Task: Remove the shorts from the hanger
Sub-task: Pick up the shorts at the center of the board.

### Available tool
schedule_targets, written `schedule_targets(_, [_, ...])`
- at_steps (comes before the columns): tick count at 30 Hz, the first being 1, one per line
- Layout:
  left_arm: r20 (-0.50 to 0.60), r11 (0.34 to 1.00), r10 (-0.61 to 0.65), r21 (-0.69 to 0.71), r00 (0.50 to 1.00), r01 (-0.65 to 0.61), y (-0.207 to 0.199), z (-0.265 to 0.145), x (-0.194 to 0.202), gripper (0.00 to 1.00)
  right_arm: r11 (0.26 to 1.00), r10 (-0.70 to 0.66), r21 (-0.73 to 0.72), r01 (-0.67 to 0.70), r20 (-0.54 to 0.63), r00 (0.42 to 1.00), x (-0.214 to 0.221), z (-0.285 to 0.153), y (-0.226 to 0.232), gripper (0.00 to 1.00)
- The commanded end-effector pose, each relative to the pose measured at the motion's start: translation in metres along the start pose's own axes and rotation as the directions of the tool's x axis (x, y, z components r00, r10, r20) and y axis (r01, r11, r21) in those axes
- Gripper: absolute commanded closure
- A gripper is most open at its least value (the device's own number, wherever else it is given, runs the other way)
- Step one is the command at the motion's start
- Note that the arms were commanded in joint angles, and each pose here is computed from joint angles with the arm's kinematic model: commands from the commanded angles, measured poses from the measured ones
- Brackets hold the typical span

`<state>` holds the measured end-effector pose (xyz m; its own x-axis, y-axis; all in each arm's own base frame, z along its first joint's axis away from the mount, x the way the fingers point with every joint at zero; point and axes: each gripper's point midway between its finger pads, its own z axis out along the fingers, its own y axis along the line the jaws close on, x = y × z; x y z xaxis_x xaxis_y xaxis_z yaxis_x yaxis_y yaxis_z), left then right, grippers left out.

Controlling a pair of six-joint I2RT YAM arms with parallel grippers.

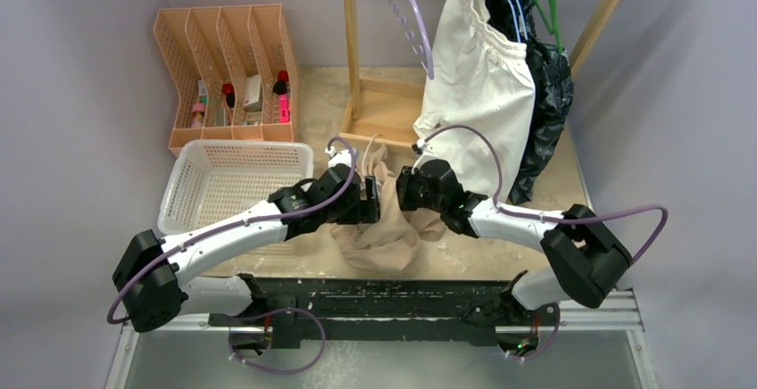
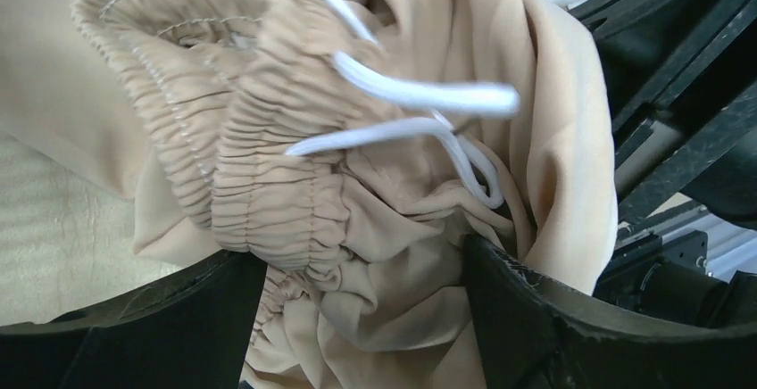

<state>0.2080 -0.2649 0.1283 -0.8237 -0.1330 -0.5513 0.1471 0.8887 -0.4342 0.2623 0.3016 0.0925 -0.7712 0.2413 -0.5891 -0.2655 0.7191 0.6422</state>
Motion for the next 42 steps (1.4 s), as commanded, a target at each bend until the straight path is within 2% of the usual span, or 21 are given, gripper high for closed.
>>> schedule_targets(1, [0.078,0.998,0.068,-0.014,0.995,-0.067,-0.008,0.002,-0.011,0.18,0.998,0.034,0.046,-0.035,0.043,0.999,-0.017,-0.013,0.003,0.88])
schedule_targets(5, [0.117,0.999,0.053,-0.002,0.992,-0.053,-0.014,0.016,-0.017,0.13,0.981,0.027,0.191,-0.038,0.061,0.998,-0.018,-0.041,-0.022,0.80])
schedule_targets(10, [0.206,0.993,0.018,-0.117,0.978,0.006,0.002,0.021,-0.035,0.13,0.945,-0.044,0.327,-0.010,0.160,0.986,-0.047,-0.096,-0.032,0.54])
schedule_targets(12, [0.257,0.989,0.005,-0.142,0.966,0.033,0.007,0.017,-0.046,0.12,0.942,-0.069,0.335,-0.004,0.205,0.976,-0.058,-0.119,-0.029,0.47])
schedule_targets(17, [0.243,0.997,0.065,-0.067,0.968,-0.050,-0.017,0.013,-0.054,0.07,0.955,-0.067,0.295,-0.017,0.273,0.960,-0.072,-0.154,-0.015,0.46])
schedule_targets(24, [0.211,0.985,0.109,0.108,0.971,-0.133,-0.061,0.016,-0.053,0.06,0.975,-0.020,0.210,-0.067,0.389,0.921,-0.079,-0.180,-0.010,0.46])
schedule_targets(27, [0.114,0.984,0.169,0.035,0.979,-0.174,-0.053,0.039,-0.037,0.06,0.982,-0.007,0.177,-0.069,0.396,0.918,-0.079,-0.180,-0.006,0.45])
schedule_targets(30, [0.048,0.973,0.216,-0.098,0.975,-0.210,-0.030,0.068,-0.019,0.06,0.984,-0.008,0.170,-0.060,0.376,0.926,-0.075,-0.174,-0.005,0.44])
schedule_targets(33, [-0.002,0.921,0.296,-0.266,0.955,-0.286,-0.006,0.089,-0.005,0.05,0.984,-0.008,0.170,-0.054,0.346,0.938,-0.072,-0.165,-0.004,0.44])
schedule_targets(38, [-0.080,0.847,0.372,-0.378,0.925,-0.374,0.008,0.104,0.023,0.05,0.975,-0.005,0.211,-0.065,0.314,0.949,-0.066,-0.154,-0.012,0.44])
schedule_targets(42, [-0.161,0.794,0.381,-0.447,0.910,-0.412,0.036,0.114,0.055,0.04,0.953,0.017,0.276,-0.127,0.369,0.929,-0.072,-0.160,-0.027,0.44])
